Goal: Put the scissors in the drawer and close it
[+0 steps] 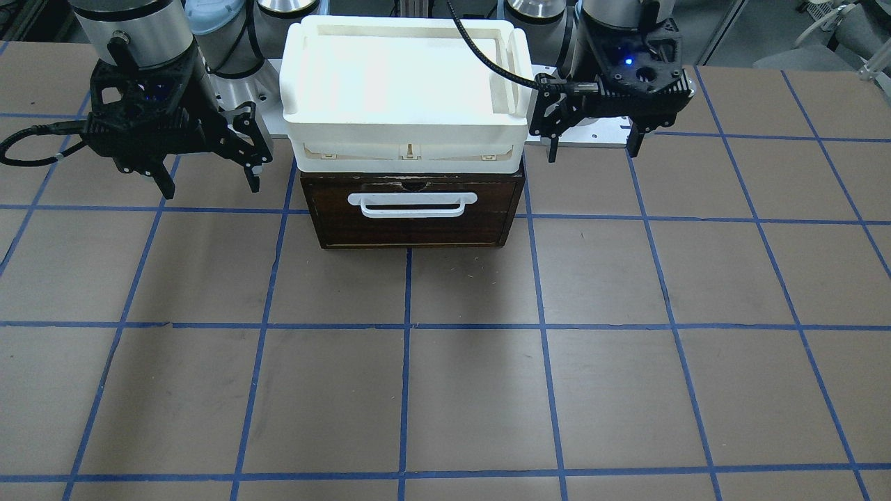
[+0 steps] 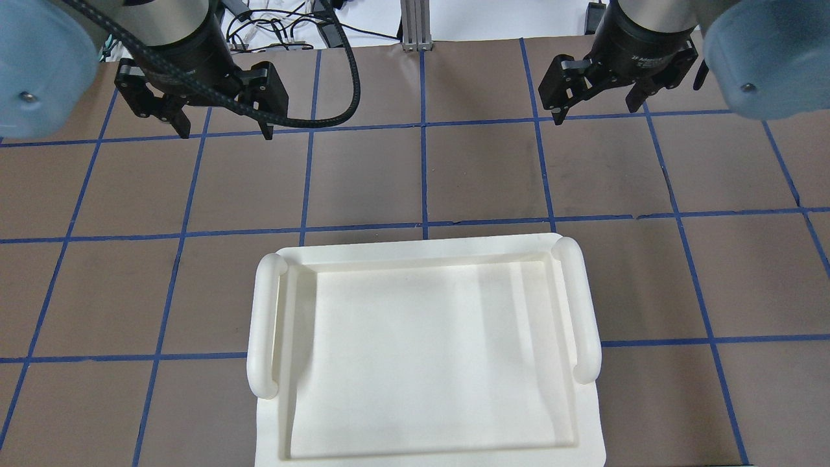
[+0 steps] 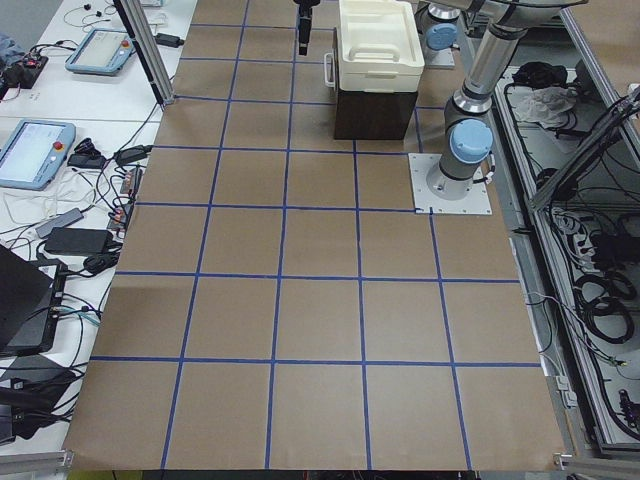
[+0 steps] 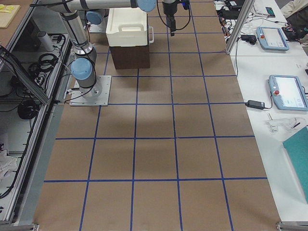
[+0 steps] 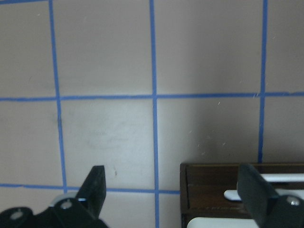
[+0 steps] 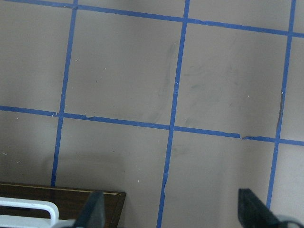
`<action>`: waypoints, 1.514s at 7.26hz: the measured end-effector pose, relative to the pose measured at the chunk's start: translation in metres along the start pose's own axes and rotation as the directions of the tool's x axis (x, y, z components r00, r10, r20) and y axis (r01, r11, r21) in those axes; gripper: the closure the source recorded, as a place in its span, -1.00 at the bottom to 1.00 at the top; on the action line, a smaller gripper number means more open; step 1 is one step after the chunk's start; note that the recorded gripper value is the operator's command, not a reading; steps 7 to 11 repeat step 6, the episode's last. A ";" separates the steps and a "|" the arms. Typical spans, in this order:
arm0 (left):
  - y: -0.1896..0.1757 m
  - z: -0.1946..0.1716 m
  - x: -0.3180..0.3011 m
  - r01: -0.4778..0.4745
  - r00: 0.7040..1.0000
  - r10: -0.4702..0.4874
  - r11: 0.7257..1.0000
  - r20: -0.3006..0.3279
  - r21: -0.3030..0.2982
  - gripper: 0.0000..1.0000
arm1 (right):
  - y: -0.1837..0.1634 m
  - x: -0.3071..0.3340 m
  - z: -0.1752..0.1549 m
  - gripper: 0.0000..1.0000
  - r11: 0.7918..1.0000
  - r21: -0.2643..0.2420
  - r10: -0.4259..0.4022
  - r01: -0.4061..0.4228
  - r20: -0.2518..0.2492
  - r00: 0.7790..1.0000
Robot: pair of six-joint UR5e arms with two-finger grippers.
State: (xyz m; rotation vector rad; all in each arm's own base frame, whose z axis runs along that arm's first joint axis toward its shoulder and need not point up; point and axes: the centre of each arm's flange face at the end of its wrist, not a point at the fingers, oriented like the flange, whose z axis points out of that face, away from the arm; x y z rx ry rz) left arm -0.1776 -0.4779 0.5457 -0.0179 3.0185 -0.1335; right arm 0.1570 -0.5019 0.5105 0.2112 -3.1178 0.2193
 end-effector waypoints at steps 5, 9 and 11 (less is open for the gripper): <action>-0.005 0.004 -0.022 0.023 0.996 -0.027 0.999 -0.089 -0.050 -1.00 | 0.000 0.000 0.001 -1.00 1.000 -0.001 -0.001 0.001 0.000 1.000; -0.004 0.005 -0.022 0.016 0.995 -0.021 0.998 -0.093 -0.061 -1.00 | 0.000 0.000 0.001 -1.00 1.000 -0.001 -0.001 0.001 0.000 1.000; -0.004 0.005 -0.022 0.016 0.995 -0.021 0.998 -0.093 -0.061 -1.00 | 0.000 0.000 0.001 -1.00 1.000 -0.001 -0.001 0.001 0.000 1.000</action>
